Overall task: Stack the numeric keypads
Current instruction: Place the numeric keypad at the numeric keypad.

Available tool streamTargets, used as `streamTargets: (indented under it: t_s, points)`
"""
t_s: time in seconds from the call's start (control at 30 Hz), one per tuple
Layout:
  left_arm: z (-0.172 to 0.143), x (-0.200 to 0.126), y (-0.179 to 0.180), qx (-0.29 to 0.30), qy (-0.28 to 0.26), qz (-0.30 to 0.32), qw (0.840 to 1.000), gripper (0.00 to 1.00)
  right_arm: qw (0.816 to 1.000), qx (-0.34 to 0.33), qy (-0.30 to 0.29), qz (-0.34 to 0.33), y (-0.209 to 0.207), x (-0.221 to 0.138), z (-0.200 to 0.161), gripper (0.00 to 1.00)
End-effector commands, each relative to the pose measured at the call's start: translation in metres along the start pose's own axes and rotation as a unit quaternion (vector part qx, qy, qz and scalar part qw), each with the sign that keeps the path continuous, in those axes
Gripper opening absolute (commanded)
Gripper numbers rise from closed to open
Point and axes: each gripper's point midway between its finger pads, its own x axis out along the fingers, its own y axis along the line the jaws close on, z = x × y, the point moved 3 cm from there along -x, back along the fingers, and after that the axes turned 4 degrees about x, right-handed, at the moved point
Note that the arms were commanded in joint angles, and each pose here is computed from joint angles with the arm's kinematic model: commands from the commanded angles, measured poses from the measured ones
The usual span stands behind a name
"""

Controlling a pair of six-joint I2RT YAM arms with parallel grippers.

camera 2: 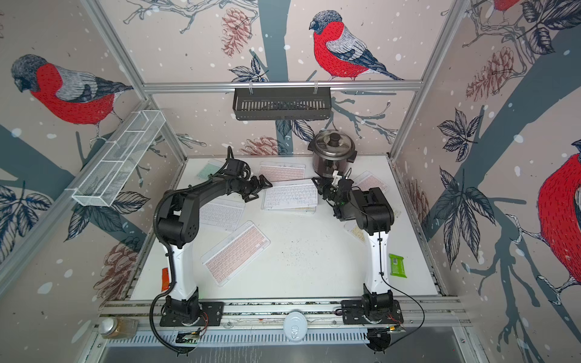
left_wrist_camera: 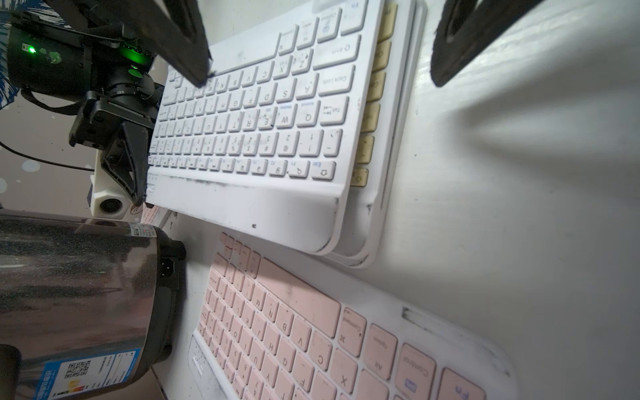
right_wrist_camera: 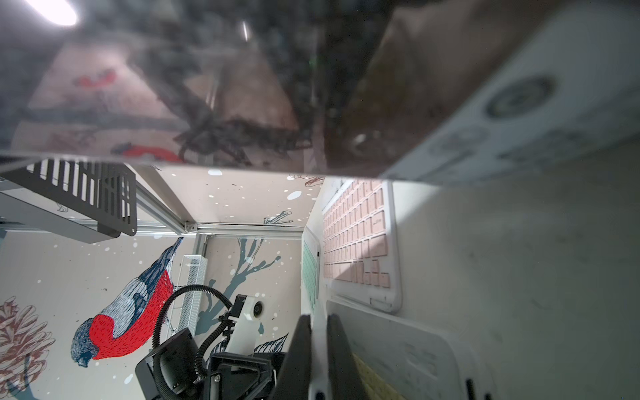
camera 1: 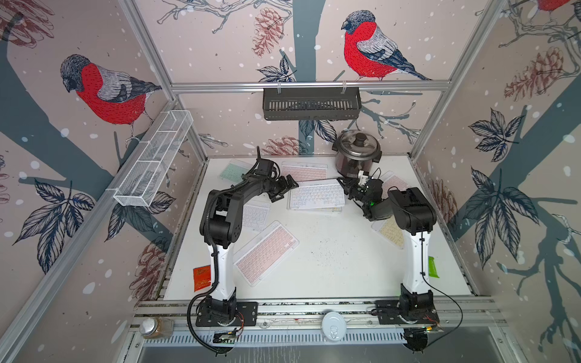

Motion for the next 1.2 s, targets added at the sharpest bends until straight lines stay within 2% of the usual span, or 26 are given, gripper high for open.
streamTargets:
  t_s: [0.0,0.27,0.4,0.63,0.87,1.0,1.17]
  points:
    - [0.001,0.000,-0.001,0.003,0.002,-0.005,1.000,0.99,1.000,-0.012,-0.003,-0.004,-0.002,0.001,0.000,0.06]
    - [-0.001,0.000,0.000,0.003,0.004,-0.005,1.000,0.98,1.000,-0.014,-0.002,-0.019,-0.010,0.009,-0.001,0.09]
    - [-0.002,0.000,0.000,0.001,0.006,-0.007,1.000,0.98,0.999,-0.022,-0.009,-0.023,-0.010,0.008,0.000,0.16]
    - [-0.004,0.000,0.000,-0.001,0.008,-0.011,1.000,0.98,0.998,-0.040,-0.018,-0.039,-0.013,0.010,0.002,0.21]
    - [-0.004,-0.001,-0.001,0.000,0.007,-0.013,1.000,0.98,0.997,-0.062,-0.021,-0.051,-0.008,0.014,0.002,0.36]
    - [-0.004,-0.002,-0.002,-0.001,0.007,-0.015,1.000,0.98,0.995,-0.076,-0.027,-0.066,-0.005,0.014,0.001,0.48]
    - [-0.005,-0.002,-0.003,-0.001,0.007,-0.016,1.000,0.98,0.991,-0.091,-0.040,-0.089,-0.003,0.011,0.002,0.56]
